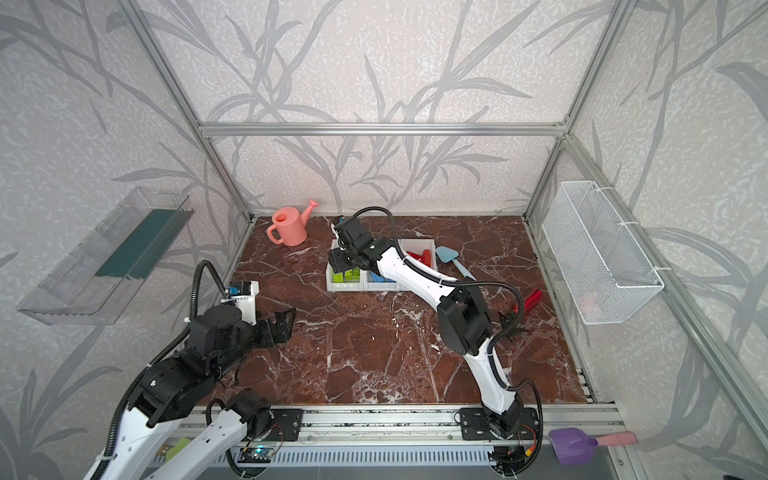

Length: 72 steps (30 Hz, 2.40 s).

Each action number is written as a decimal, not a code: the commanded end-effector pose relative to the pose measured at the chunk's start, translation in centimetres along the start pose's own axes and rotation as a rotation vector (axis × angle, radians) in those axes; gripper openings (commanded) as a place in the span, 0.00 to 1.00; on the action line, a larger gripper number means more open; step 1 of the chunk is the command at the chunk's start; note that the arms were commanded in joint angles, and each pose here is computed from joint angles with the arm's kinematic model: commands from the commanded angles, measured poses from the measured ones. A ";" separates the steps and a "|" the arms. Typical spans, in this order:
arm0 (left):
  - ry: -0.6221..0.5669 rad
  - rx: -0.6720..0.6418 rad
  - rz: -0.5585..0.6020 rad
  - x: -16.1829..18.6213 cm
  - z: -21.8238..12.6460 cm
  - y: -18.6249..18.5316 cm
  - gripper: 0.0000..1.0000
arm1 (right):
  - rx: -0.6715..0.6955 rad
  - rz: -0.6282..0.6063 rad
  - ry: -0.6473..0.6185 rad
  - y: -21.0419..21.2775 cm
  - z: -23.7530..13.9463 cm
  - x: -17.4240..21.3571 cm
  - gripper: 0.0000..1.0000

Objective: Sort the legos into containers by color

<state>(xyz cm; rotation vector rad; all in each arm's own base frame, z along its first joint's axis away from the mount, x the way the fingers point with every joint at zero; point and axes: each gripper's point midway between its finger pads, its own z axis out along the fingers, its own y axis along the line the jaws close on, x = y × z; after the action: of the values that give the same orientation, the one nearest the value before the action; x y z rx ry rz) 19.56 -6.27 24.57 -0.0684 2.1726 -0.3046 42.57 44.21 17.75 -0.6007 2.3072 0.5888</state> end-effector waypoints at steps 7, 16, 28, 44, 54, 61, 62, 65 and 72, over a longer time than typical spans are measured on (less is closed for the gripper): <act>0.015 0.009 0.022 0.5 0.2 -0.1 0.96 | 0.058 -0.008 0.060 -2.4 3.8 -0.7 0.71; 0.012 -0.034 0.021 0.4 0.4 0.6 0.96 | 0.072 -0.027 0.054 -2.5 2.7 -1.6 0.88; -0.042 -0.267 0.004 -0.2 1.0 4.4 0.97 | 0.105 -0.143 -0.140 -3.4 -9.7 -1.3 0.99; -0.150 -0.499 -0.001 -0.9 7.8 8.6 0.99 | 0.750 -0.129 -0.352 -20.1 -23.3 13.2 0.99; 0.106 -0.731 -0.064 1.3 15.1 16.9 0.99 | 0.947 0.060 -0.420 -29.3 -26.9 18.5 0.99; -0.020 -0.705 -0.026 -1.1 19.1 17.6 0.99 | 0.975 0.132 -0.392 -33.3 -24.9 20.2 0.99; -0.039 -0.695 -0.023 -1.4 19.7 17.6 0.99 | 0.982 0.132 -0.389 -33.8 -24.5 20.2 0.99; -0.075 -0.686 -0.008 -2.0 21.3 18.1 0.99 | 0.999 0.114 -0.374 -34.9 -23.5 19.1 0.99; -0.056 -0.638 0.000 -2.3 23.1 18.9 0.99 | 0.969 0.220 -0.358 -37.3 -21.7 18.9 0.99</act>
<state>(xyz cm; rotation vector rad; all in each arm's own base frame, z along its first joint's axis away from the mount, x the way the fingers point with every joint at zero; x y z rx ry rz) 38.84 7.94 6.82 -0.4562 2.2089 0.4453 39.23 -2.11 9.13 0.1555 2.0430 -0.3859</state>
